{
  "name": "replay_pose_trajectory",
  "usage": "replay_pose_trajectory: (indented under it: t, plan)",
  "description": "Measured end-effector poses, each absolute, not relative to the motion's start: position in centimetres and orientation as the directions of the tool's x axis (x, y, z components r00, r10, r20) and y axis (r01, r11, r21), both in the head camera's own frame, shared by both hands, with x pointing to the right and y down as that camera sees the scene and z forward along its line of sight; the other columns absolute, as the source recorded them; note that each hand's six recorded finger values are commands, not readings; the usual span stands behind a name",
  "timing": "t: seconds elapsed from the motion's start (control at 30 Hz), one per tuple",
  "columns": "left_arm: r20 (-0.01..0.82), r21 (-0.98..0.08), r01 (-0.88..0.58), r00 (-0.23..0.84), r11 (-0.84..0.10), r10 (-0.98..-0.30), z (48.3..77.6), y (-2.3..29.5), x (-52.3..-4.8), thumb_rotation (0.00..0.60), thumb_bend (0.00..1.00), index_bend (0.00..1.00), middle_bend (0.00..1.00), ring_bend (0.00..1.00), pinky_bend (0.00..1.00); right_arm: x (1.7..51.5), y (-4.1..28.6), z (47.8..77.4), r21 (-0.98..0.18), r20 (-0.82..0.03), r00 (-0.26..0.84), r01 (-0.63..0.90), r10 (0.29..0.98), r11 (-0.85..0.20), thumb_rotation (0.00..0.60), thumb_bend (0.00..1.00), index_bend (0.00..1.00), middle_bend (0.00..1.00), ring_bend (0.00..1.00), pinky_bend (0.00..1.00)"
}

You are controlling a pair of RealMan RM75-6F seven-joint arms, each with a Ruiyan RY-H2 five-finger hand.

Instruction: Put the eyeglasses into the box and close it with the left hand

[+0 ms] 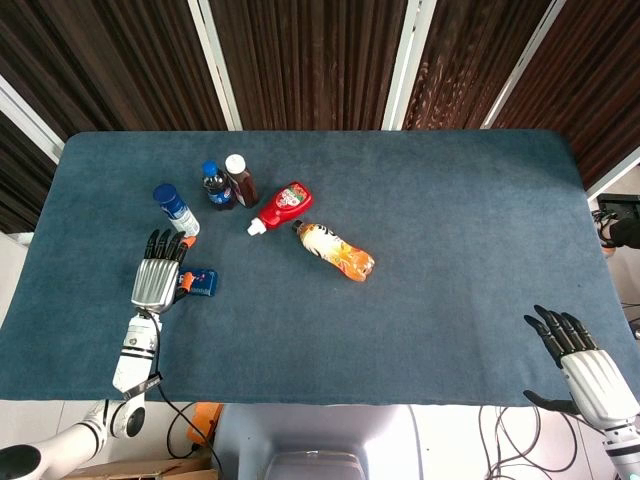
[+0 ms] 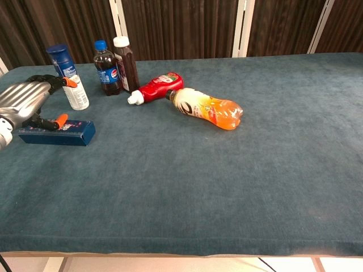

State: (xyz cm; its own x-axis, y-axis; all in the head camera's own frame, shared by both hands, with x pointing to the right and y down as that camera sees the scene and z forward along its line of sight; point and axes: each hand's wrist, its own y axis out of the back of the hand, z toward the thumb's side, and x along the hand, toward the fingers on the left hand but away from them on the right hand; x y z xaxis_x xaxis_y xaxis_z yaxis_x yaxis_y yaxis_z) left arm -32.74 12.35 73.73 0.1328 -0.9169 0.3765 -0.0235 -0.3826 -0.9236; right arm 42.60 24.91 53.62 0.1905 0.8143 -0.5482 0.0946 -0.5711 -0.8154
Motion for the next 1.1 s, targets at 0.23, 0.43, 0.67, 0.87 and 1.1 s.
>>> replay_pose_trajectory:
  t: [0.23,0.43,0.67,0.87,1.1]
  plan:
    - [0.513,-0.845,-0.051,0.207,-0.533,-0.833,72.3,13.2,-32.4,0.600,0.42,0.02,0.00,0.00,0.00,42.5,25.0,53.7,-0.813,-0.553,0.192,0.091,0.811,-0.575,0.600,0.15,0.00,0.00,0.00,0.00]
    - [0.647,-0.758,0.067,0.206,-0.649,-0.735,71.5,13.6,-33.8,0.600,0.40,0.01,0.00,0.00,0.00,42.5,25.0,53.7,-0.814,-0.551,0.193,0.092,0.812,-0.574,0.600,0.15,0.00,0.00,0.00,0.00]
    - [0.700,-0.714,0.131,0.149,-0.688,-0.698,73.0,13.6,-34.7,0.600,0.41,0.10,0.00,0.00,0.00,42.6,24.9,53.6,-0.814,-0.550,0.190,0.094,0.813,-0.573,0.600,0.15,0.00,0.00,0.00,0.00]
    - [0.699,-0.715,0.129,0.126,-0.687,-0.704,74.2,13.1,-35.0,0.600,0.42,0.19,0.00,0.00,0.00,42.6,24.9,53.6,-0.815,-0.549,0.188,0.097,0.815,-0.571,0.600,0.15,0.00,0.00,0.00,0.00]
    - [0.681,-0.732,0.103,0.121,-0.674,-0.722,74.8,12.4,-35.1,0.600,0.47,0.39,0.00,0.00,0.00,42.6,24.8,53.6,-0.816,-0.549,0.187,0.095,0.815,-0.571,0.600,0.15,0.00,0.00,0.00,0.00]
